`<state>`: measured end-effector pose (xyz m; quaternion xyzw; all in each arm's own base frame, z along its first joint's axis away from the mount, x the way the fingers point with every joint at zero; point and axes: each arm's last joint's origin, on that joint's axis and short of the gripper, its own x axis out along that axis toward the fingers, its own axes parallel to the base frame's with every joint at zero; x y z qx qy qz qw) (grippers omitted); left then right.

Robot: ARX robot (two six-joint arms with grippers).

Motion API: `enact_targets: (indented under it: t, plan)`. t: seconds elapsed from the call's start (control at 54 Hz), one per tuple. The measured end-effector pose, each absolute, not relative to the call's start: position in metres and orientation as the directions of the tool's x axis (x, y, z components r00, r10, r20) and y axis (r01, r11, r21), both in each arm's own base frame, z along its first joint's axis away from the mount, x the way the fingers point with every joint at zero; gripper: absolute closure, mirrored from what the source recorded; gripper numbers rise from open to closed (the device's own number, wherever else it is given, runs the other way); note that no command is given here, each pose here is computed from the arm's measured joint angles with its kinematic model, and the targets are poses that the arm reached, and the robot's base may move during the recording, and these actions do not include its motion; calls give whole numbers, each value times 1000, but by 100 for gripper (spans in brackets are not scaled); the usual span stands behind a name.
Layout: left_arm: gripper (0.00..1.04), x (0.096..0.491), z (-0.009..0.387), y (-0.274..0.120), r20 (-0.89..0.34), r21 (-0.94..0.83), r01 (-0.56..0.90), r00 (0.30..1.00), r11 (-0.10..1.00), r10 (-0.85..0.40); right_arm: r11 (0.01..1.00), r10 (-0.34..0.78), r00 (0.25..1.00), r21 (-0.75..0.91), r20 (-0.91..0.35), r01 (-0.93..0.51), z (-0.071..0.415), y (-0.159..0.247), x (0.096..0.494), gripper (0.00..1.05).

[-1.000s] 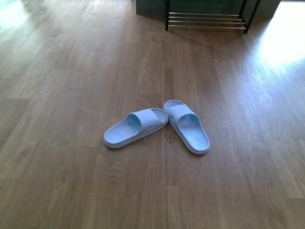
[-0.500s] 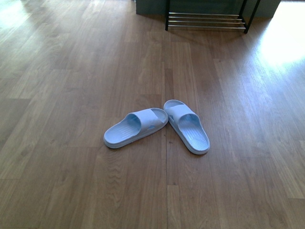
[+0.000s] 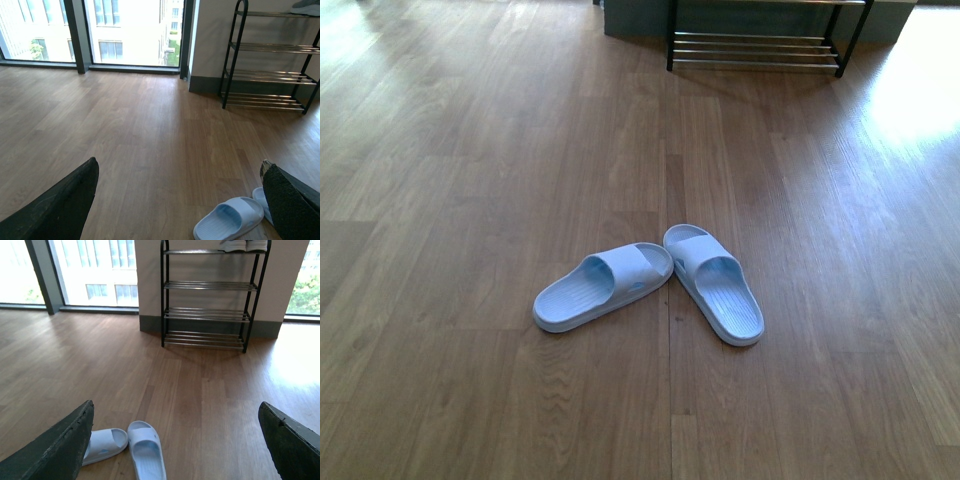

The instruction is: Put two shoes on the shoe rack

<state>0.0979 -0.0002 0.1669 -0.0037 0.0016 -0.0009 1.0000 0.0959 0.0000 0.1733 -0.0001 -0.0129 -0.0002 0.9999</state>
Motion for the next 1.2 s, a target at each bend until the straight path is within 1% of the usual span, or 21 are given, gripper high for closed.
enact_targets:
  t: [1.203]
  plan:
    - [9, 98, 167, 0, -3, -7, 2, 1000, 1000, -2, 1000, -1, 1000, 0, 25, 1, 173, 0, 96, 9]
